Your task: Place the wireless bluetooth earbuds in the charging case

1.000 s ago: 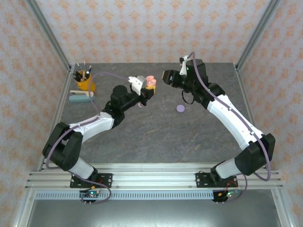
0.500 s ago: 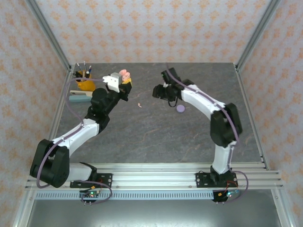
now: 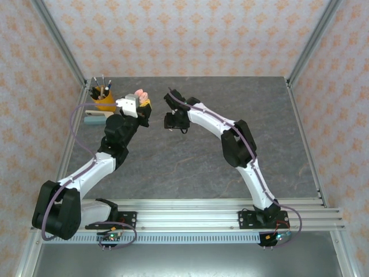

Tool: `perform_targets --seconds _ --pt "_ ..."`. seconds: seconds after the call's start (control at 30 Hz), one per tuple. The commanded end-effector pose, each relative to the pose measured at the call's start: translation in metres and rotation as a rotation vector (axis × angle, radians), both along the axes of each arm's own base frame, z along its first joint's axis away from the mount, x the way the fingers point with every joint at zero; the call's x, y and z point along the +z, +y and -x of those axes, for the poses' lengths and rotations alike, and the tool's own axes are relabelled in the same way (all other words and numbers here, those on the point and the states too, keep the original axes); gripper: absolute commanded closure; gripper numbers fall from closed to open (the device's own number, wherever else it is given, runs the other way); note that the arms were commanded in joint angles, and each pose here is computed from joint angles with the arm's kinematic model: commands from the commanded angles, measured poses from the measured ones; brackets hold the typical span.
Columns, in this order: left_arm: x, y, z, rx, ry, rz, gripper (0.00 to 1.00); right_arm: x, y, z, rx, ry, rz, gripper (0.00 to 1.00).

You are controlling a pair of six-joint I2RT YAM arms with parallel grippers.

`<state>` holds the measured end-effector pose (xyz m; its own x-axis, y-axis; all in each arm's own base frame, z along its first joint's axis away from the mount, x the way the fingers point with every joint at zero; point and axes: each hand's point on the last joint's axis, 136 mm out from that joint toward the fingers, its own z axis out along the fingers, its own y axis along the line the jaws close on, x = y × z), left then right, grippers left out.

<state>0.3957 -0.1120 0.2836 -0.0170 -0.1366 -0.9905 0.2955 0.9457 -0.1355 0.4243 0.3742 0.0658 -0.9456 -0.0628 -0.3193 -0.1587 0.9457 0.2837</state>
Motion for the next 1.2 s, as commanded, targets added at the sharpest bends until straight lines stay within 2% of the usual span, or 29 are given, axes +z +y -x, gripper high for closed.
perform_targets --seconds 0.0,0.63,1.17 --pt "0.011 0.011 0.002 0.039 -0.031 0.026 1.0 -0.012 -0.007 -0.002 0.004 -0.014 0.109 0.48" --pt "0.005 0.011 0.001 0.041 -0.017 0.035 1.0 -0.036 0.019 -0.015 0.053 -0.037 0.119 0.53" --pt "0.004 0.011 0.0 0.042 -0.011 0.049 1.0 -0.057 0.013 -0.005 0.127 -0.071 0.279 0.59"
